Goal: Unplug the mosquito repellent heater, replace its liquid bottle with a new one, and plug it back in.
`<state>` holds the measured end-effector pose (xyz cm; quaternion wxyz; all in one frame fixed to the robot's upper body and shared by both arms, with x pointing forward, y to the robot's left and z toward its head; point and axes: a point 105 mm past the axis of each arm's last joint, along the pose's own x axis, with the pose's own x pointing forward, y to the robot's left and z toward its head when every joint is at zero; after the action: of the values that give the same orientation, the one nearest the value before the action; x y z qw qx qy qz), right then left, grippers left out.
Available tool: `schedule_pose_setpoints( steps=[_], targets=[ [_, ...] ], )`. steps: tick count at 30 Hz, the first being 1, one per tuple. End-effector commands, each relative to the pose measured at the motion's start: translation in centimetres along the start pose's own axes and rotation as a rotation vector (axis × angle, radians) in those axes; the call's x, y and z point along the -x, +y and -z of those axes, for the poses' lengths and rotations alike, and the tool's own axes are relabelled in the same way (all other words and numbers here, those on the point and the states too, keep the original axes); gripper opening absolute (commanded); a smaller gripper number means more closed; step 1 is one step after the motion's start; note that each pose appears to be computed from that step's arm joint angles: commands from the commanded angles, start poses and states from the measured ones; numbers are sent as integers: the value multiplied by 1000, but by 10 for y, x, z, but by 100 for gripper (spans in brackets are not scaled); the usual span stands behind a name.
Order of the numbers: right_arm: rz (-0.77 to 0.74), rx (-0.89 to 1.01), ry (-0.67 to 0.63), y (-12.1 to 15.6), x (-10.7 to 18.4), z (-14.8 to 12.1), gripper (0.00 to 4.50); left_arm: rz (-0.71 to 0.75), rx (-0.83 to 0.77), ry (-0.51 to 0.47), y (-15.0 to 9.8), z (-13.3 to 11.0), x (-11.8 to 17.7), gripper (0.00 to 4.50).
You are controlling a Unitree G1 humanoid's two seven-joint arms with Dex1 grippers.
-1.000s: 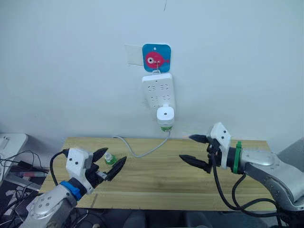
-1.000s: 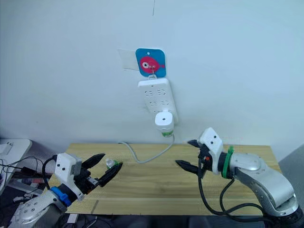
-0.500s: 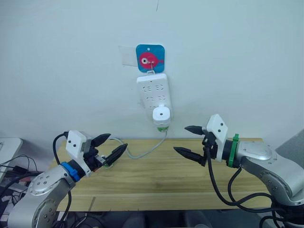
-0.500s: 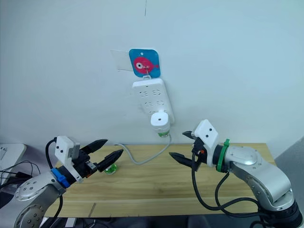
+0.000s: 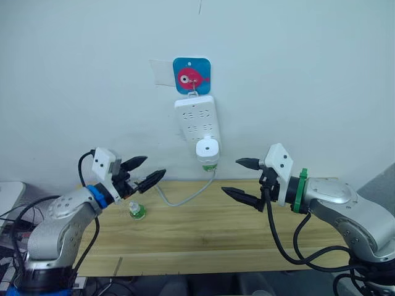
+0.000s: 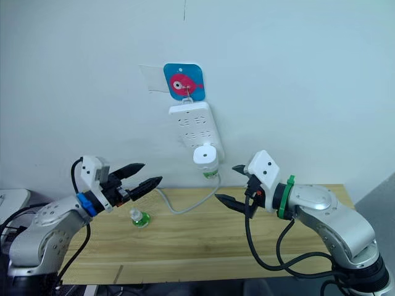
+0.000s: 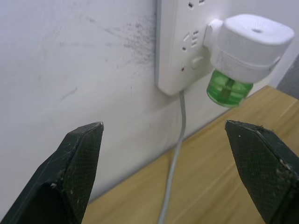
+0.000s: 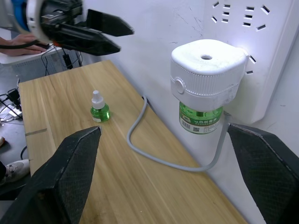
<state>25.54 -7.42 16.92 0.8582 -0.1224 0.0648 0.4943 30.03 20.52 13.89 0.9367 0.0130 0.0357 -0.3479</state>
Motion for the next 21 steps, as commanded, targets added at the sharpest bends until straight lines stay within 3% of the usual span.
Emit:
schedule_pose_setpoints(
  steps=[1,21],
  targets=[
    [-17,57,-37,6,0,-13,450,64,-61,-25,2,-9,-10,438],
    [-56,116,-93,10,-3,-28,450,217,-131,-55,17,-23,-52,438]
  ],
)
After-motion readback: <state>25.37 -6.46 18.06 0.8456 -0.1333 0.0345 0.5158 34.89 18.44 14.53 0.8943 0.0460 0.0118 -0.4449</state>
